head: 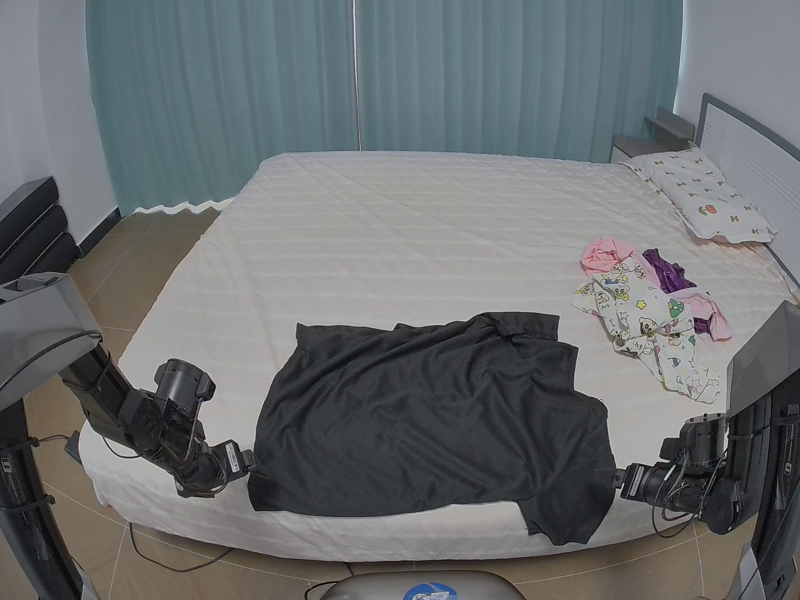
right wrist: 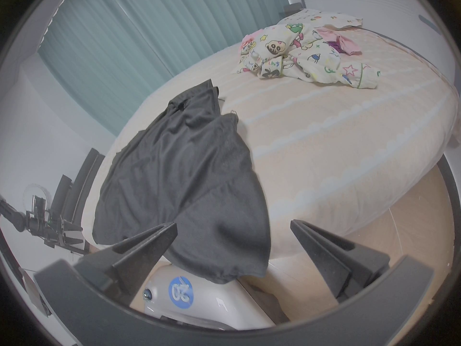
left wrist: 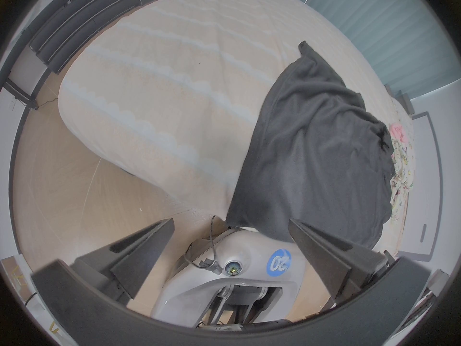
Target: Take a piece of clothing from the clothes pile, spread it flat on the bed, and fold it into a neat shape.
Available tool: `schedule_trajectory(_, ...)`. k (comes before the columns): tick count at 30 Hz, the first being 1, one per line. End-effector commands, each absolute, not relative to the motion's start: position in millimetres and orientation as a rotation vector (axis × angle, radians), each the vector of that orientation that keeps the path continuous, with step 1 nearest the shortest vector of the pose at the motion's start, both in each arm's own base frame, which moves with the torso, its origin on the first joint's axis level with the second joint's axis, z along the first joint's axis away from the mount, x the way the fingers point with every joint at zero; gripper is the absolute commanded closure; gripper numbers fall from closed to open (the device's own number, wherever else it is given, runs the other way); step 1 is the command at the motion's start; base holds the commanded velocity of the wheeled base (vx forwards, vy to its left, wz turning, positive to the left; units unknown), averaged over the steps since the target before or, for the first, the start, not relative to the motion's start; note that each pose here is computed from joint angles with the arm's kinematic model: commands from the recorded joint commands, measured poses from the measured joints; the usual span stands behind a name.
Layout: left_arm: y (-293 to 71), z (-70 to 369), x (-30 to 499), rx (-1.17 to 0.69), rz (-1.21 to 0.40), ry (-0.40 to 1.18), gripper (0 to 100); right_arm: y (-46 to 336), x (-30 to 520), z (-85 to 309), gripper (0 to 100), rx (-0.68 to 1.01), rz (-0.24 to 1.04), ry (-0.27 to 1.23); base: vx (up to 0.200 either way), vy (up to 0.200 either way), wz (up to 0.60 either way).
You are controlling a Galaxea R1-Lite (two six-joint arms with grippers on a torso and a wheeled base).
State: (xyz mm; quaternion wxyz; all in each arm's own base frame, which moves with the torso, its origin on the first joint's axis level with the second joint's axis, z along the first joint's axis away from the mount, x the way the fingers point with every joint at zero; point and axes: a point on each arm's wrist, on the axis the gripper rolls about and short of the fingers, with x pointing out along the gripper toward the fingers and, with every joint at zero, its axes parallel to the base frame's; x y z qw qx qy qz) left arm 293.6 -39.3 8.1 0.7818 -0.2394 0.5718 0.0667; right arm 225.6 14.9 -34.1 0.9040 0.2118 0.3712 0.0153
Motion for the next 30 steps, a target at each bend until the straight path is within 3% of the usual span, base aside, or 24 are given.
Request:
schedule_trajectory(1,-39.3,19.7,303.0,-0.576,0.158,1.176,0,15.0,239.0,-19.5,0,0.465,0.045,0.66,0.0,0.0,0.0)
schedule_trajectory(5,-39.1,22.2,307.5,-0.614,0.168,1.162,0,15.5,249.5,-16.1,0,0.489,0.044,0.614,0.0,0.0,0.0)
schedule_trajectory(14,-37.6,21.1,308.2,-0.629,0.162,1.169,0,17.7,277.5,-10.9,0,0.516,0.059,0.535,0.2,0.0,0.0)
schedule_trajectory(30,-32.6,20.8,313.4,-0.647,0.167,1.159,0,40.8,333.0,5.4,0,0.651,-0.029,0.532,0.0,0.0,0.0)
